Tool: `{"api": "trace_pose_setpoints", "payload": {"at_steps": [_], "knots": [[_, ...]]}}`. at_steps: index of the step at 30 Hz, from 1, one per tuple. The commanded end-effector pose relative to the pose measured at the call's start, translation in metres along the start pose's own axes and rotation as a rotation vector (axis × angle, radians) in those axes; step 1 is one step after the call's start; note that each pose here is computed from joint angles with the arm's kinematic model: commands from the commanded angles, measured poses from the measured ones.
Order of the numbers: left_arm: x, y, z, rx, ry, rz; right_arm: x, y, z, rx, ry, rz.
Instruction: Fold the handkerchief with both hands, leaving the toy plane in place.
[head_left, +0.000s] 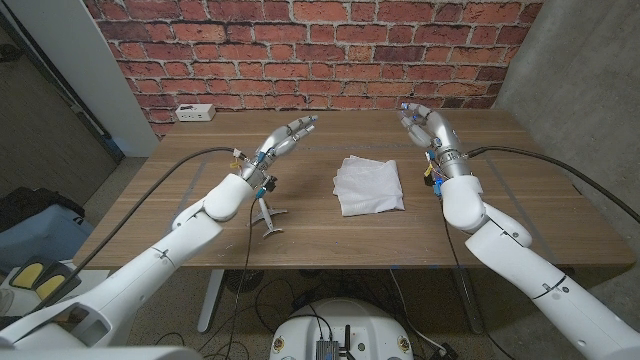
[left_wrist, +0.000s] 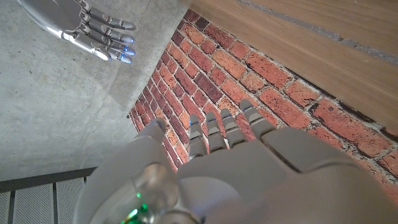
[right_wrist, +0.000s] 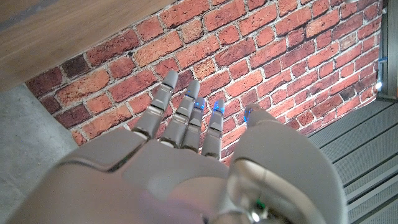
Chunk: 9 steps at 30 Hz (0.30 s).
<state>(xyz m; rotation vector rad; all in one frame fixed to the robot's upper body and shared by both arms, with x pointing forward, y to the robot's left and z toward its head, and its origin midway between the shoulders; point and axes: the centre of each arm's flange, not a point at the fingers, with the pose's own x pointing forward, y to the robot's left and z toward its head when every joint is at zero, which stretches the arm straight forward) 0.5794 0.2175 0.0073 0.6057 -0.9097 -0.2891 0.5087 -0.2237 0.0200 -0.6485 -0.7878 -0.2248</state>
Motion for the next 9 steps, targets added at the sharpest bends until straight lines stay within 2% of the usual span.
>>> {"api": "trace_pose_setpoints", "payload": {"at_steps": [1,5,6,7,9], "knots": [[-0.020,0.013,-0.013,-0.107,0.001,0.027,-0.011,0.000,-0.018,0.280,0.008,0.005],[-0.031,0.016,-0.022,-0.118,0.018,0.023,-0.023,-0.003,-0.033,0.381,0.022,-0.026],[-0.031,0.016,-0.022,-0.118,0.018,0.023,-0.023,-0.003,-0.033,0.383,0.021,-0.026],[-0.034,0.015,-0.027,-0.136,0.031,0.027,-0.028,-0.003,-0.039,0.445,0.034,-0.063],[-0.036,0.015,-0.030,-0.153,0.040,0.027,-0.033,-0.002,-0.040,0.462,0.033,-0.105]]}}
